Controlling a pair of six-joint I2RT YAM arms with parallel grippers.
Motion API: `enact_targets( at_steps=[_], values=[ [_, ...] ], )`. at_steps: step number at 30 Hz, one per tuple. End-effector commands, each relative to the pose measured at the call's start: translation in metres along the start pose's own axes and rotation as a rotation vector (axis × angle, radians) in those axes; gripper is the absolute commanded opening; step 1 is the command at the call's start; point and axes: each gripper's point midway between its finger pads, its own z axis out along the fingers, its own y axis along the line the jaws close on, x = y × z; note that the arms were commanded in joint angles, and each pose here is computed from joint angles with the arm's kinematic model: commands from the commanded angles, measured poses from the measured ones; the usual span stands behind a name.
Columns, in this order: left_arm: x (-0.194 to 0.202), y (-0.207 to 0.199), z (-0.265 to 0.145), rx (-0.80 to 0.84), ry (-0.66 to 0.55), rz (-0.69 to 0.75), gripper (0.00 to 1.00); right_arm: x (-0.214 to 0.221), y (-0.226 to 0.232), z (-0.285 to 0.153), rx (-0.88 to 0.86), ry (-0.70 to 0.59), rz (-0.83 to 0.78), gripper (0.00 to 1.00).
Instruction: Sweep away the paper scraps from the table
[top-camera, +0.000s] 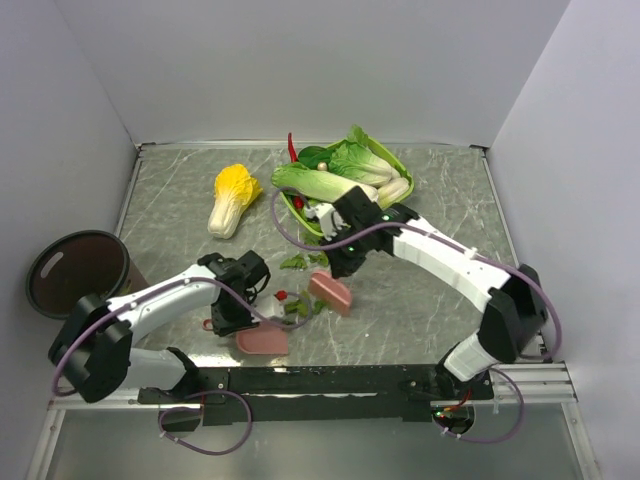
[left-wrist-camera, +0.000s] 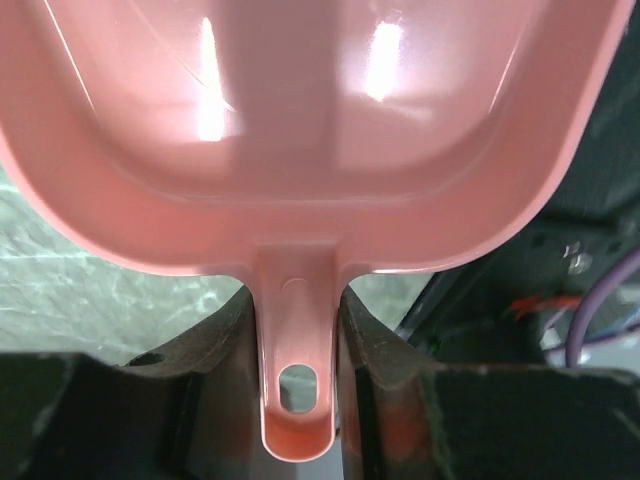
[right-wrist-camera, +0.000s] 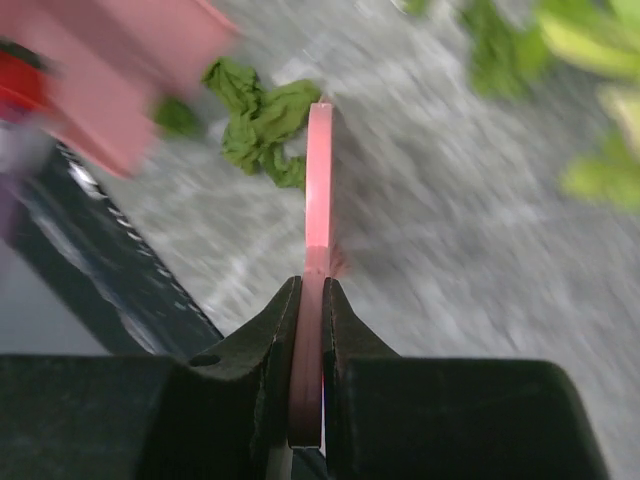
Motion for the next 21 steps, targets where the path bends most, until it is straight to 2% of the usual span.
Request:
enact_targets(
  at_steps=[1, 5, 10, 13, 15, 18, 21],
  values=[
    [-0.038, 0.018, -0.006, -0.072, -0.104, -0.131, 0.01, -0.048, 0.042, 0.009, -0.214, -0.063, 0.038, 0.0],
    [-0.058, 0.024, -0.008, -0.073, -0.155, -0.191, 0.01, -0.069, 0.058, 0.009, -0.317, -0.088, 0.047, 0.0],
    [-0.074, 0.04, -0.013, -0.138, -0.21, -0.28, 0.01, -0.073, 0.06, -0.003, -0.353, -0.103, 0.053, 0.0],
    [-0.073, 0.046, -0.019, -0.156, -0.235, -0.32, 0.01, -0.088, 0.044, -0.025, -0.289, -0.175, -0.008, 0.0],
    [-0.066, 0.048, -0.022, -0.156, -0.237, -0.334, 0.01, -0.096, 0.028, -0.033, -0.189, -0.208, -0.113, 0.0],
    [-0.055, 0.049, -0.025, -0.163, -0.223, -0.345, 0.01, -0.105, 0.013, -0.04, -0.098, -0.226, -0.158, 0.0],
    [-0.044, 0.046, -0.023, -0.155, -0.203, -0.361, 0.01, -0.112, 0.007, -0.035, -0.084, -0.22, -0.169, 0.0]
  ],
)
